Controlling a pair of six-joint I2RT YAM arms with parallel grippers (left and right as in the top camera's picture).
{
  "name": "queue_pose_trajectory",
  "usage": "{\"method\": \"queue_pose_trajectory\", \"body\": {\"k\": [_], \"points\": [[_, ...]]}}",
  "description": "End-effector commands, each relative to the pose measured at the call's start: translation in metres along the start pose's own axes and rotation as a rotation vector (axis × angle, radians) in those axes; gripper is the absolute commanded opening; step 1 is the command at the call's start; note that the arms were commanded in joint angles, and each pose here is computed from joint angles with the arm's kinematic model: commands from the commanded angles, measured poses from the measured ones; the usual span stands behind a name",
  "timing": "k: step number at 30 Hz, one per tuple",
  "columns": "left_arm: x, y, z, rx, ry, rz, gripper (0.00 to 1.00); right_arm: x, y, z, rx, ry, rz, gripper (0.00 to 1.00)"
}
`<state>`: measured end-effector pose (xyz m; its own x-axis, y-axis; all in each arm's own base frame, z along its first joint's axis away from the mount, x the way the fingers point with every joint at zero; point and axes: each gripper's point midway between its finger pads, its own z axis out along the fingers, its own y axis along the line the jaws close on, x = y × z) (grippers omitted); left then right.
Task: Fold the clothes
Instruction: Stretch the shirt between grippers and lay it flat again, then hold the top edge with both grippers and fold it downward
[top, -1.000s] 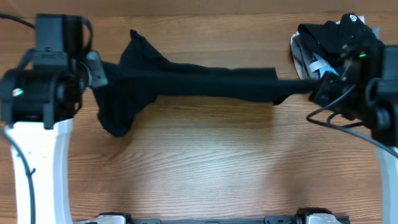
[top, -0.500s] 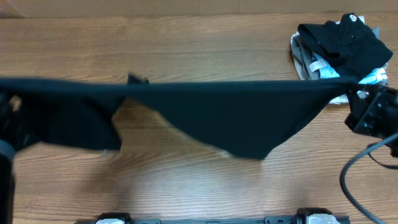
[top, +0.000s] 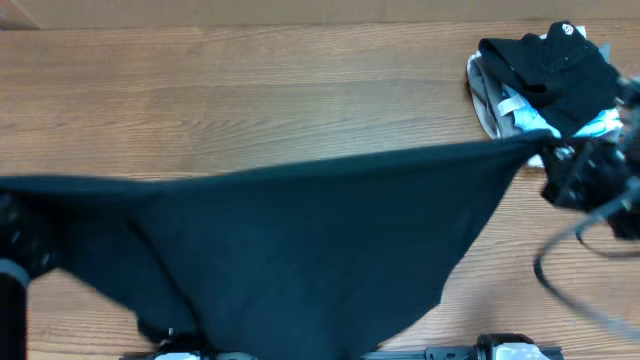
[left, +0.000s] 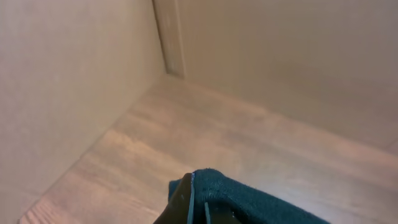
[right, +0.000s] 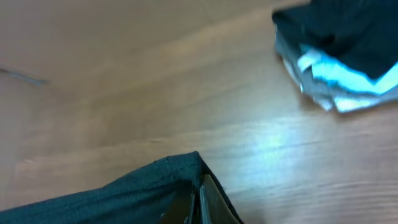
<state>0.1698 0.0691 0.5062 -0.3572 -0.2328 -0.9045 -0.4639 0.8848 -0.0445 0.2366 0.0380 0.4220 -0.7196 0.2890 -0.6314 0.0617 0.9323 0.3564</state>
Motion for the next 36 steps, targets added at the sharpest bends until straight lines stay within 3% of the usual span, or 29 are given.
{"method": "queue_pose_trajectory", "body": {"k": [1,6,12,19,23,31,36], "points": [[0.008,-0.002,0.045,-0.122,0.104,0.018,0.04,-0.001,-0.02,0.056,0.083,0.139,0.012,0.04],[0.027,-0.038,0.136,-0.178,0.289,0.101,0.04,-0.009,-0.026,0.147,0.099,0.273,-0.001,0.04],[0.049,-0.084,0.249,-0.203,0.386,0.165,0.04,-0.021,-0.037,0.253,0.108,0.332,-0.001,0.04],[0.085,-0.133,0.367,-0.165,0.402,0.21,0.04,-0.038,-0.049,0.346,0.09,0.272,-0.01,0.04],[0.1,-0.165,0.441,-0.129,0.312,0.168,0.04,-0.053,-0.053,0.396,0.065,0.19,-0.022,0.04],[0.124,-0.203,0.496,-0.003,0.267,0.161,0.04,-0.063,-0.064,0.421,0.1,0.128,-0.037,0.04],[0.123,-0.211,0.504,0.025,0.24,0.159,0.04,-0.069,-0.066,0.424,0.111,0.102,-0.045,0.04]]}}
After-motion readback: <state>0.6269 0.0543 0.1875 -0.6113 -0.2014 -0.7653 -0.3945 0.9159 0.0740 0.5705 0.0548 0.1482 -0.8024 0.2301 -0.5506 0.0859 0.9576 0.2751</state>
